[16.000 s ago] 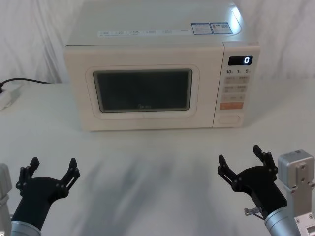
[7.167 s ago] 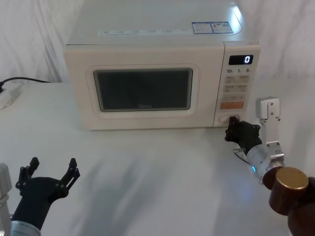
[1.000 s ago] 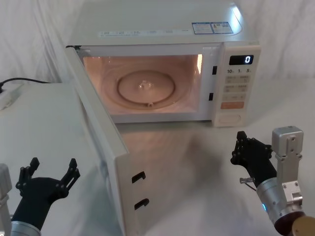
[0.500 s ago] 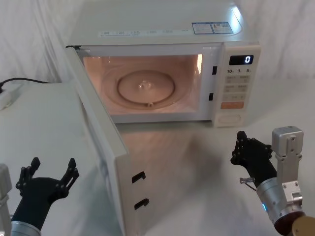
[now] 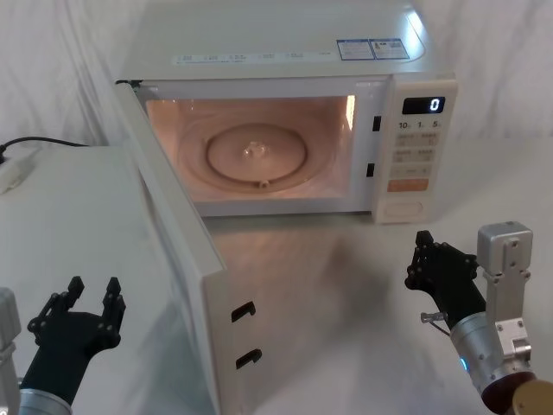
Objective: Press the button to open the microwave door with one hand; close the microwave door with the other hand.
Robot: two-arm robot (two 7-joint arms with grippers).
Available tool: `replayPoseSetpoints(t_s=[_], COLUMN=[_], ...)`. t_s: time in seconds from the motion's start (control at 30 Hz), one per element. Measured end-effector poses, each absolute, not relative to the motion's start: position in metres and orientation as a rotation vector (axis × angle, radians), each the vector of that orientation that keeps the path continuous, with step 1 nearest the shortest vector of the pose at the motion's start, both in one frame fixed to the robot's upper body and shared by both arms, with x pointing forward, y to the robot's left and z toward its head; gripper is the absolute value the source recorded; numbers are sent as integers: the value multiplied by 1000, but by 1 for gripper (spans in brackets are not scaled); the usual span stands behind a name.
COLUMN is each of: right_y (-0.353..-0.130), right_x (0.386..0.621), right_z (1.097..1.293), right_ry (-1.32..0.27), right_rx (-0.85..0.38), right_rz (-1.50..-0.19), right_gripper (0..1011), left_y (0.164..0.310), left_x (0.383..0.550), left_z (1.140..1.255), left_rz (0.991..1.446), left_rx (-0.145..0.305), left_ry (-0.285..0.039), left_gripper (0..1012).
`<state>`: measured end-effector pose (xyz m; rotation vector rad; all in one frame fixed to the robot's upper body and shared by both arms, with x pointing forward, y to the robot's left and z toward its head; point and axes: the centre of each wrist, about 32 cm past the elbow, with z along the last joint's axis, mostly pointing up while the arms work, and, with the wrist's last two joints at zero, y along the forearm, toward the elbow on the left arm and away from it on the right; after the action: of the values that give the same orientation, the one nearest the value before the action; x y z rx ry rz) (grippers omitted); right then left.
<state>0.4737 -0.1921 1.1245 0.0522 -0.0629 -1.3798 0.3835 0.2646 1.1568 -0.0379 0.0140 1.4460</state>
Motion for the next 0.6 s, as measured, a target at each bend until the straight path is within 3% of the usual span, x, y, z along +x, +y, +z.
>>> replayPoseSetpoints(t_s=[0.27, 0.6], right_y=[-192, -192], right_x=[474, 474], right_z=[1125, 1125], right_ry=[-63, -63], right_rx=[52, 52], right_rz=[-1380, -1380], right_gripper=[0, 0], left_y=[265, 265], left_x=[384, 384], left_z=[1157, 1157], left_rz=[1446, 1446], left_rx=[-38, -38], left_ry=[14, 14], left_gripper=[252, 0])
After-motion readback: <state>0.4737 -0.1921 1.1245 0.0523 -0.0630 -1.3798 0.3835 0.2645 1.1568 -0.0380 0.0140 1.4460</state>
